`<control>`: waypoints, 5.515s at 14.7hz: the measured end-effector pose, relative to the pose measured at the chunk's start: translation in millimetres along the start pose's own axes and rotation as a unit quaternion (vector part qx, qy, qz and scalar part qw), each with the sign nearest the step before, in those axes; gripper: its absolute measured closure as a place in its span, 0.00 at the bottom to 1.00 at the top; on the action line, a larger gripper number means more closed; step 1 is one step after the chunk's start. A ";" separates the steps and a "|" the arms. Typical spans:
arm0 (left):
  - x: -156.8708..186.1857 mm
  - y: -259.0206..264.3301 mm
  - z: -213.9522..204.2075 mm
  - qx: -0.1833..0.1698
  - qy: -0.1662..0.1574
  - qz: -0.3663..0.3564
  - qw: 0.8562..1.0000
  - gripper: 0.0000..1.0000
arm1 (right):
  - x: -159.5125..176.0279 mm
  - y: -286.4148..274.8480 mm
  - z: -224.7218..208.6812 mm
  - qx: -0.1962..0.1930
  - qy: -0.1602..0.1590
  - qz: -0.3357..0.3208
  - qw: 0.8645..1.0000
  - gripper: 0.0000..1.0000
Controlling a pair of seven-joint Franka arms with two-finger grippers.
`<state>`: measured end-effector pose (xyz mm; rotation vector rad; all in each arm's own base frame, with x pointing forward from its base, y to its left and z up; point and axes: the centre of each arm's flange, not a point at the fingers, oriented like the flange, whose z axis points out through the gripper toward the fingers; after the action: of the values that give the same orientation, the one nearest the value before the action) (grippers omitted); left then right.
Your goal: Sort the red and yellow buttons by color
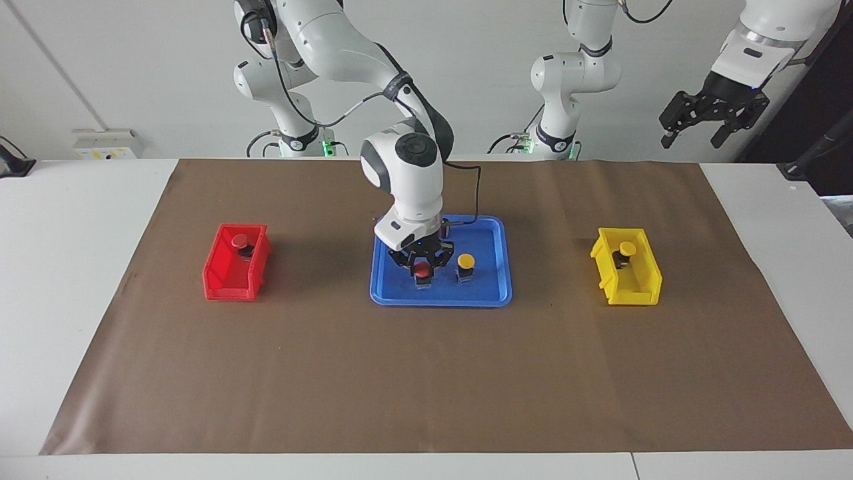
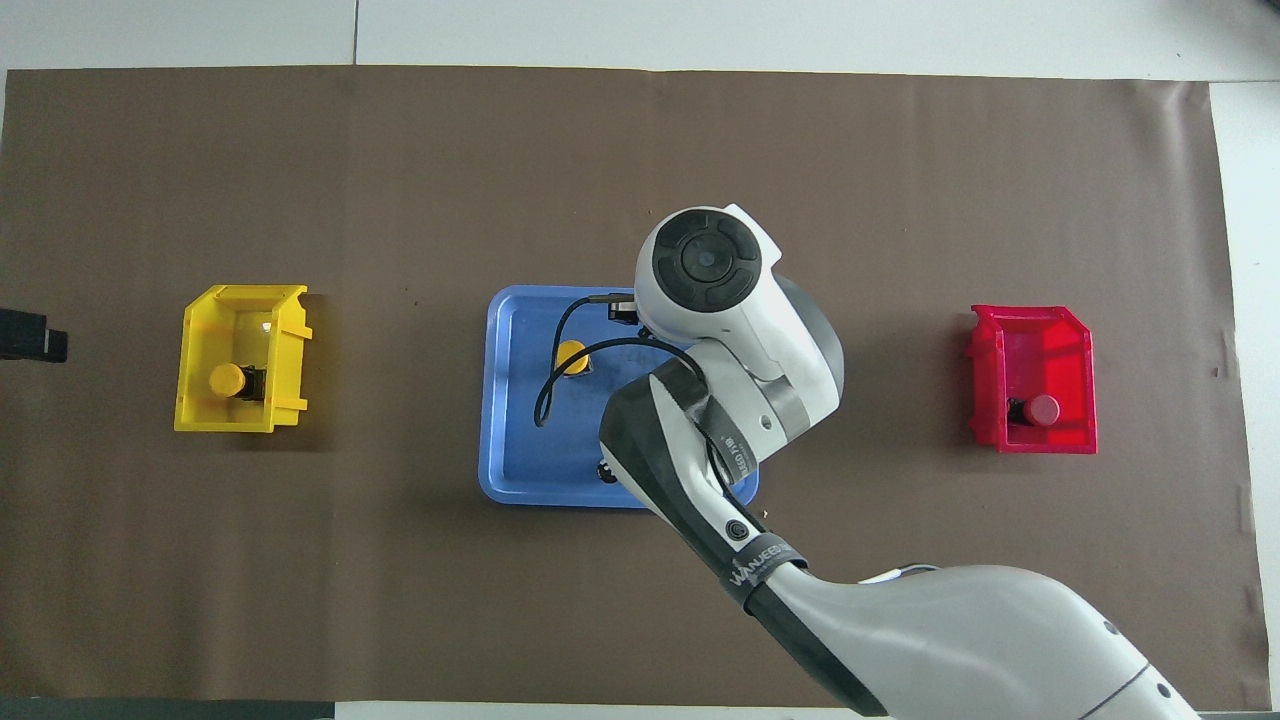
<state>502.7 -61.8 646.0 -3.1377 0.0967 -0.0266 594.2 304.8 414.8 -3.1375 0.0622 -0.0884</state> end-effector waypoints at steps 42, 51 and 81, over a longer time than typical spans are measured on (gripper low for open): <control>97.5 112.7 145.1 -0.022 -0.086 -0.061 0.994 0.59 | -30.5 334.9 -102.1 -0.003 -0.032 -0.103 0.994 0.00; 110.6 -39.6 186.1 -0.042 -0.063 -0.024 0.997 0.59 | -43.6 379.6 -224.9 -0.004 -0.057 -0.013 0.998 0.00; 92.8 -59.2 202.9 -0.021 -0.044 -0.009 0.999 0.00 | -36.5 373.9 -213.4 -0.008 -0.073 -0.019 0.997 0.00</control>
<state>602.4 -8.0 444.9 -3.1755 0.0708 0.1133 531.1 -67.6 624.6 -3.1509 0.0013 0.1421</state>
